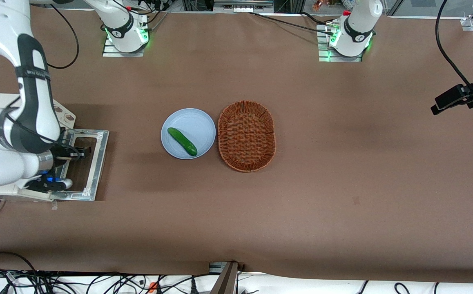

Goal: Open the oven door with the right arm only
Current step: 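Release the lowered door and lift the right gripper away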

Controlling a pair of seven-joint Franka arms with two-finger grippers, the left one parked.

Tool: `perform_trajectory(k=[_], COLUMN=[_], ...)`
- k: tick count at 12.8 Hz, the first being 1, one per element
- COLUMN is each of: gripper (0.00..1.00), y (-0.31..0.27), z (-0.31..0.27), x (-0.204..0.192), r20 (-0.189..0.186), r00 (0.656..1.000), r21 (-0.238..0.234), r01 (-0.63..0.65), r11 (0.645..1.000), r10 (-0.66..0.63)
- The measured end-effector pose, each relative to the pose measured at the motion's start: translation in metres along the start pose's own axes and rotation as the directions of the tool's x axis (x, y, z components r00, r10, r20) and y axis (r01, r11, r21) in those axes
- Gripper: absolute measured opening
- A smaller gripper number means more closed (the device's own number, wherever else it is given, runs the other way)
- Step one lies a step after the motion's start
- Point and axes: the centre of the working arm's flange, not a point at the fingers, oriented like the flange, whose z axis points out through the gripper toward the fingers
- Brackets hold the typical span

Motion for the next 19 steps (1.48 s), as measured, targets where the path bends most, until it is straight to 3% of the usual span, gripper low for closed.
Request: perform_trajectory(k=[3, 4, 10, 14, 19], gripper=[0.84, 0.98, 1.00, 1.00, 1.00], y=[-0.003, -0.004, -0.008, -0.006, 0.001], z=[-0.045, -0.059, -0.143, -0.182, -0.201], x=[-0.032, -0.044, -0.123, -0.180, -0.216], r20=[-0.037, -0.045, -0.139, -0.164, -0.205], r00=[0.999, 0.999, 0.990, 0.986, 0.979], r21=[-0.005, -0.005, -0.005, -0.004, -0.015], r01=[0.022, 0.026, 0.037, 0.034, 0.018], r11=[1.000, 1.000, 0.999, 0.999, 1.000], r10=[-0.022, -0.026, -0.037, -0.034, -0.021])
